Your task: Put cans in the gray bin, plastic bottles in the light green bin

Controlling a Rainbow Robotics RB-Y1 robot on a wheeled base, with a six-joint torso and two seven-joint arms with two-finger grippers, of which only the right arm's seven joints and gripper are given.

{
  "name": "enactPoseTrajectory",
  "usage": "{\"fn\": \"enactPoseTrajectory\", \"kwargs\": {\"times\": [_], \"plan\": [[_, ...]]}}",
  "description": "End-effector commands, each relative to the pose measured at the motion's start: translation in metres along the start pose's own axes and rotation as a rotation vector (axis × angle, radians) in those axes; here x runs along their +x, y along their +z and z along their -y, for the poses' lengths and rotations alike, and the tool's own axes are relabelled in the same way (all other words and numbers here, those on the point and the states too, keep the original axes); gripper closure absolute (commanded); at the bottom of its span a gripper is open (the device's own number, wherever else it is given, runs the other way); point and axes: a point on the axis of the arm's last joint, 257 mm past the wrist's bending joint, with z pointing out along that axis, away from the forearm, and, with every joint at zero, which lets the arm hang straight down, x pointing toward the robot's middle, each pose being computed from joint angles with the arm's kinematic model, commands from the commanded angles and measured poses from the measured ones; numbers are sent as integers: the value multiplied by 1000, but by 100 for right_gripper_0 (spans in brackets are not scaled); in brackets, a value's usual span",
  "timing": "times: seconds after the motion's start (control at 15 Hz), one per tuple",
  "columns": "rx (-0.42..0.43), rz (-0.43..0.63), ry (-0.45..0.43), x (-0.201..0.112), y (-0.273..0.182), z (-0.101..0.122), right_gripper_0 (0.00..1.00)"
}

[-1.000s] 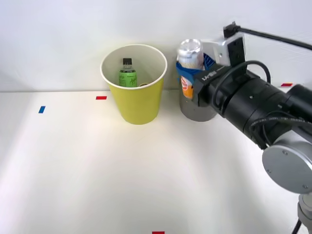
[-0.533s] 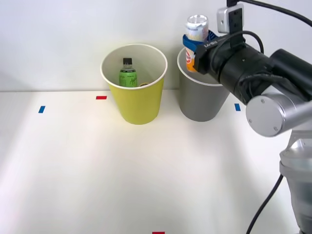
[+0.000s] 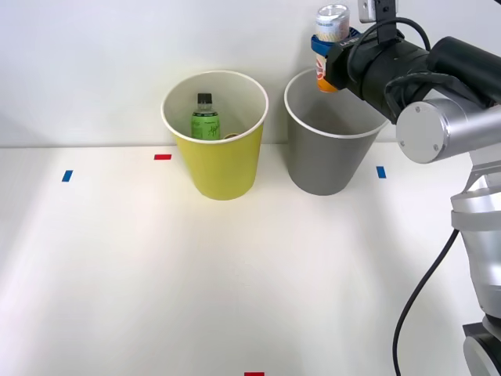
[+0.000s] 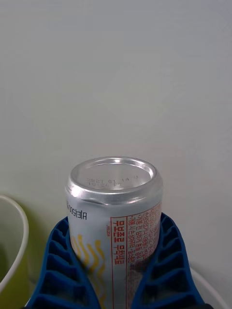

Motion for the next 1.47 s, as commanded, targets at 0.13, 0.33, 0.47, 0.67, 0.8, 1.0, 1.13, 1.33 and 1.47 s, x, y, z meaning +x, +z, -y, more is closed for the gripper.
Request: {"fn": "enactPoseTrajectory", "kwargs": {"times": [0.13, 0.33, 0.47, 0.67, 0.8, 1.0, 1.13, 1.33, 1.47], "plan": [[-6, -7, 1, 2, 3, -1, 100], [-7, -9, -9, 3, 3, -4, 100], [-11, -9, -10, 4, 4, -8, 80], [-16, 15, -11, -1, 6, -16, 0], [-11, 33, -6, -4, 7, -18, 0], [-1, 59, -10, -5, 6, -17, 0], [4, 90, 4, 2, 2, -20, 0], [25, 203, 25, 15, -15, -29, 0], [32, 297, 75, 16, -30, -39, 0]]}}
